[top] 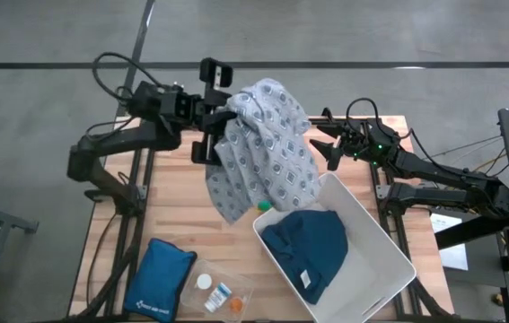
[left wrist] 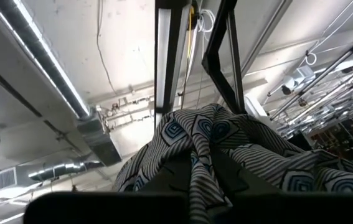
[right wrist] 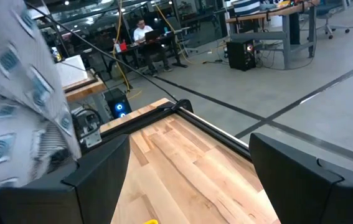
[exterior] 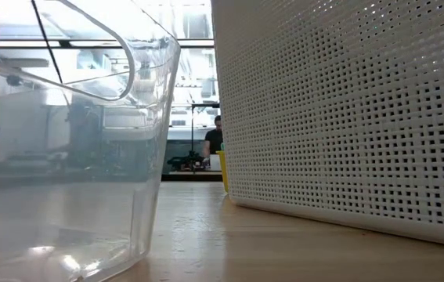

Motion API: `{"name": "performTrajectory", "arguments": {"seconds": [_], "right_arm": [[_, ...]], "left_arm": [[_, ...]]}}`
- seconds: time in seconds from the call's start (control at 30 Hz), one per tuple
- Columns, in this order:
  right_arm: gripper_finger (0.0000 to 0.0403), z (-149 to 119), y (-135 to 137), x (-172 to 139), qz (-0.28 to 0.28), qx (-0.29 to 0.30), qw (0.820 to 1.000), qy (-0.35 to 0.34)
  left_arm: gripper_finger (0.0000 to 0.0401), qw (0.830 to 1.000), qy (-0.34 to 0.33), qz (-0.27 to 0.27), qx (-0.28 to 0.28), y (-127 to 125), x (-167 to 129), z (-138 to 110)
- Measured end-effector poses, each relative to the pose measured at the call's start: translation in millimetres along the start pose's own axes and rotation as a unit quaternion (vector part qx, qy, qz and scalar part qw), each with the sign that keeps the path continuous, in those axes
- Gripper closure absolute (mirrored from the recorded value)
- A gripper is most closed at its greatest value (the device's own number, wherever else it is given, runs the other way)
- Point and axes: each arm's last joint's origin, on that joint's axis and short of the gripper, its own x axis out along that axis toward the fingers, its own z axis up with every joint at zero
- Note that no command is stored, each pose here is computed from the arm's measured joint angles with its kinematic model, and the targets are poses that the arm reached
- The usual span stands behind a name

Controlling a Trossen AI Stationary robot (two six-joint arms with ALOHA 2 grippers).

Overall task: Pick & place medical supplies in basket/bin
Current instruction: Put the gray patient gown into the white bin

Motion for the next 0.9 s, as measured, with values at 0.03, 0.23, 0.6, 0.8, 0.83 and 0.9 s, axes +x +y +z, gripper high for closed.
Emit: {"name": "performTrajectory", "arguments": {"seconds": [0.03, 0.23, 0.6, 0.8, 0.83, 0.9], "right_arm": [[0.0078, 0.0, -0.1, 0.0, 0.000, 0.000, 1.000, 0.000], [0.0078, 0.0, 0.0, 0.0, 0.000, 0.000, 1.000, 0.000], [0.0078, 0.0, 0.0, 0.0, 0.000, 0.000, 1.000, 0.000], [0.0078, 0.0, -0.1, 0.0, 0.000, 0.000, 1.000, 0.000], [0.0078, 0.0, -0.1, 0.0, 0.000, 0.000, 1.000, 0.000], [0.0078, -0.1, 0.0, 0.0, 0.000, 0.000, 1.000, 0.000]], "left_arm": [[0.0376, 1.000, -0.005, 0.000, 0.001, 1.0, 4.1, 0.0], [0.0376, 1.000, -0.010, -0.008, -0.026, 0.0, 21.2, -14.7], [0.0376, 0.997, -0.009, -0.041, -0.062, -31.8, 40.7, -38.3], [0.0376, 0.997, 0.031, -0.058, -0.030, -45.5, 45.3, -66.3], [0.0376, 0.997, 0.040, -0.060, -0.031, -46.9, 45.4, -72.5], [0.0376, 0.995, 0.065, -0.066, -0.036, -49.6, 45.0, -83.8]]}}
